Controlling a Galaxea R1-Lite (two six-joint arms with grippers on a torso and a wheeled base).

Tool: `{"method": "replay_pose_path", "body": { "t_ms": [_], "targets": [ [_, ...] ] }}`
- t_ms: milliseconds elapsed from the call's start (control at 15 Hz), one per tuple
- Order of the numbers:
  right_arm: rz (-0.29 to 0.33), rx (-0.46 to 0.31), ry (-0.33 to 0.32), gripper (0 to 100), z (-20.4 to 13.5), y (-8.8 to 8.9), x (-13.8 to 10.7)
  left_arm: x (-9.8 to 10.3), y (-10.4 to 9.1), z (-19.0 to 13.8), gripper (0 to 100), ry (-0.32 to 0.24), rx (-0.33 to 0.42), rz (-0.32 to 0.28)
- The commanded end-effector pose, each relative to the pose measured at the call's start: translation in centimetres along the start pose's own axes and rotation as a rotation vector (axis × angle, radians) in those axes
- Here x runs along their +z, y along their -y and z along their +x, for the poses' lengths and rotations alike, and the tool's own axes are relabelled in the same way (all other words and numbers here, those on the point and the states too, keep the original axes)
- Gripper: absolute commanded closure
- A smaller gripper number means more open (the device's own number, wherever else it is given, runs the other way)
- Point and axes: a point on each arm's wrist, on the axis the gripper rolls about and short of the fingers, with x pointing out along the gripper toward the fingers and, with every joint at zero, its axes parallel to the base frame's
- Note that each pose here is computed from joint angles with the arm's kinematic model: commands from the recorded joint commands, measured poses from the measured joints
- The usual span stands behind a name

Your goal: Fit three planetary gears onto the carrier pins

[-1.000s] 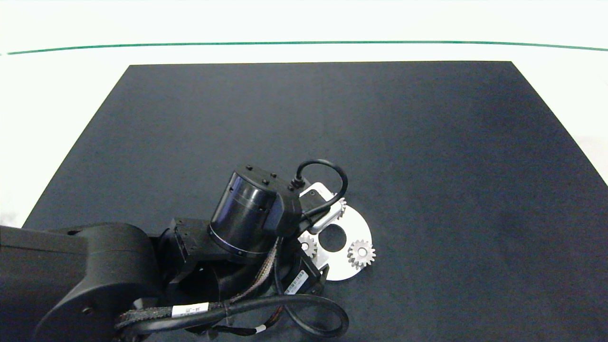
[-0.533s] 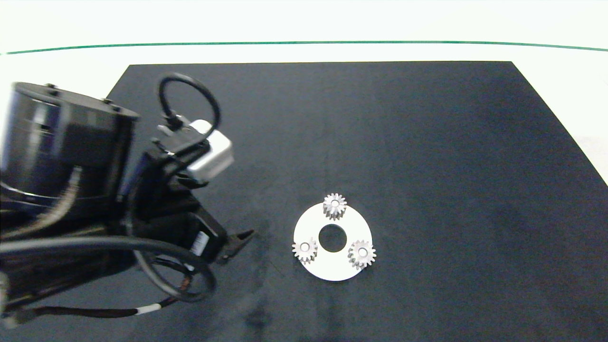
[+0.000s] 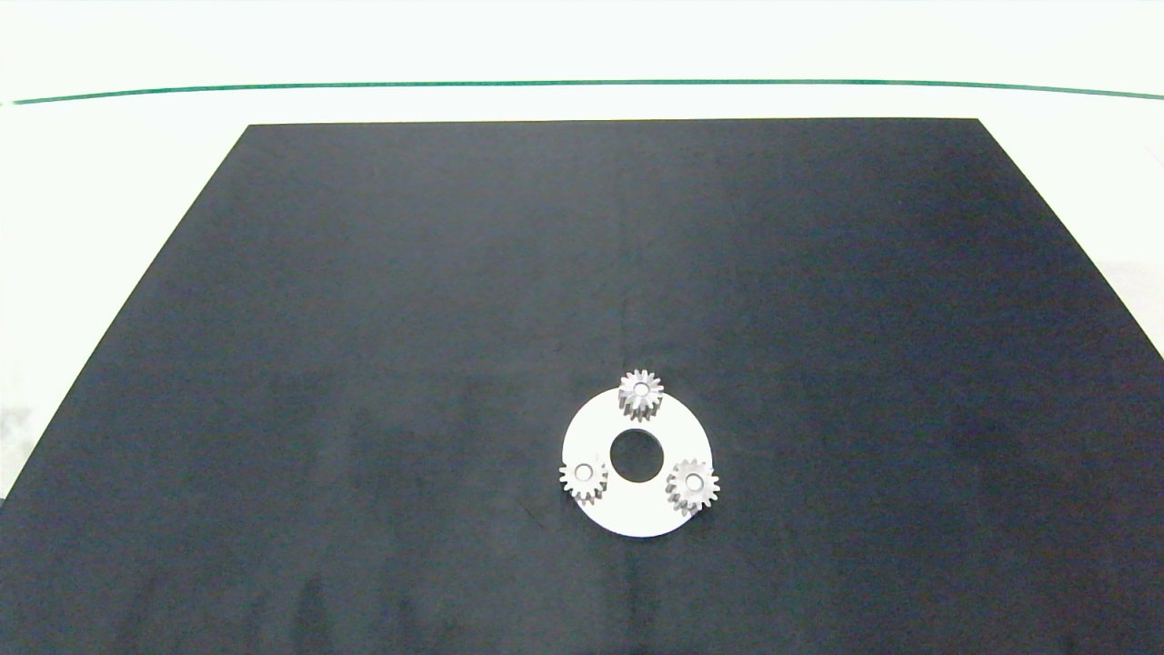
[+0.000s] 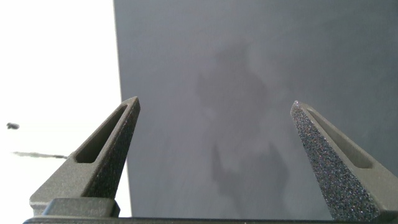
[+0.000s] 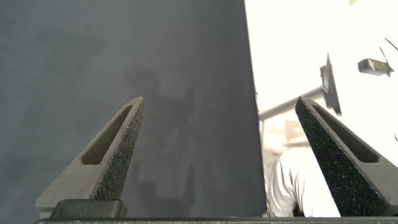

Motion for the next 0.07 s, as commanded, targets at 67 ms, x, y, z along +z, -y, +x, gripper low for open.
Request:
{"method": "replay_pose_path", "body": {
  "t_ms": [67],
  "targets": [
    [0.027,-0.075,0.031,0,-2.38,-0.36,-4.11,-8.87,1.36,-6.54,0,0.120,0.156,-0.072]
  ]
}}
